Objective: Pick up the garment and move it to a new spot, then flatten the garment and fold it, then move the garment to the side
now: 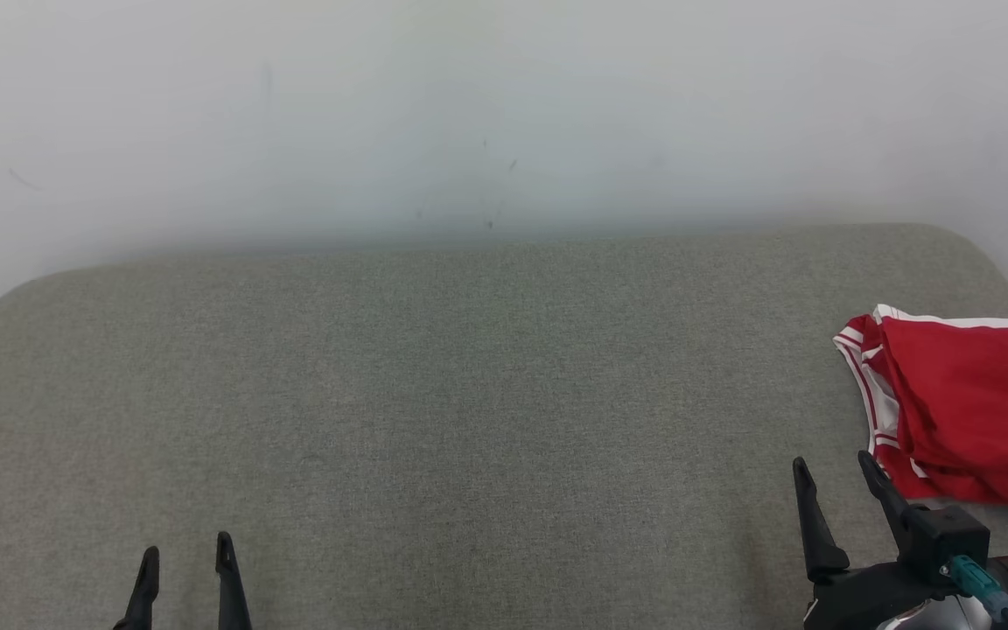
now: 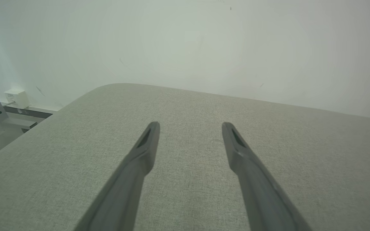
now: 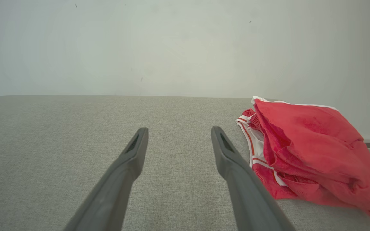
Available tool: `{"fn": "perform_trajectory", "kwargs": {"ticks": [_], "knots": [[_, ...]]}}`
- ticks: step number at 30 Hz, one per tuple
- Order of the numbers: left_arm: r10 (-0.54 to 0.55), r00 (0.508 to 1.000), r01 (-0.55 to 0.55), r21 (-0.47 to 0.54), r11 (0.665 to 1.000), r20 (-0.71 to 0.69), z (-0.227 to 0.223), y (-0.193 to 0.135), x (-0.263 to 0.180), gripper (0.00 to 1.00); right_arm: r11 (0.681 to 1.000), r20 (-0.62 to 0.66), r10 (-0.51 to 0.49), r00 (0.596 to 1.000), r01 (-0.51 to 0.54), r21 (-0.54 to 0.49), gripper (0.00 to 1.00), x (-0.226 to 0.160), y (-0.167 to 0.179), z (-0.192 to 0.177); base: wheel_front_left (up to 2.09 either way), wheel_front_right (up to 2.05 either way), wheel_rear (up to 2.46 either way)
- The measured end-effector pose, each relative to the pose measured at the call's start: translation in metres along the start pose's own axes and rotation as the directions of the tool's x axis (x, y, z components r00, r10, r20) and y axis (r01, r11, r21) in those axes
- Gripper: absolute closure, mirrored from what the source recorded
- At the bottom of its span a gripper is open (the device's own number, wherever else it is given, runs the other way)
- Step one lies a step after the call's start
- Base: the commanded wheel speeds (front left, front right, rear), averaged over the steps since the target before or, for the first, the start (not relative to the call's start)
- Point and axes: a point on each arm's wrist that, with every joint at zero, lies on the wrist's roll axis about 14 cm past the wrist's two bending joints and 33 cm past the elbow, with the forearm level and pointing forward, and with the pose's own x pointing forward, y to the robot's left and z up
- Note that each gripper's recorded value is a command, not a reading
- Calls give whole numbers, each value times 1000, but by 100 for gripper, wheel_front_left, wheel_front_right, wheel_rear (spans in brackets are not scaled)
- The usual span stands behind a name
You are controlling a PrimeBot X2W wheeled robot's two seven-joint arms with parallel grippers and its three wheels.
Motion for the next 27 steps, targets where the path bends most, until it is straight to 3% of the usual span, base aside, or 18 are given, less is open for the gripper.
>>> {"fn": "perform_trajectory", "kwargs": {"ticks": [27], "knots": [[11, 1000, -12, -17, 1000, -24, -7, -1, -2, 0, 1000, -5, -5, 1000, 5, 11, 0, -1, 0, -2, 0, 0, 0]]}}
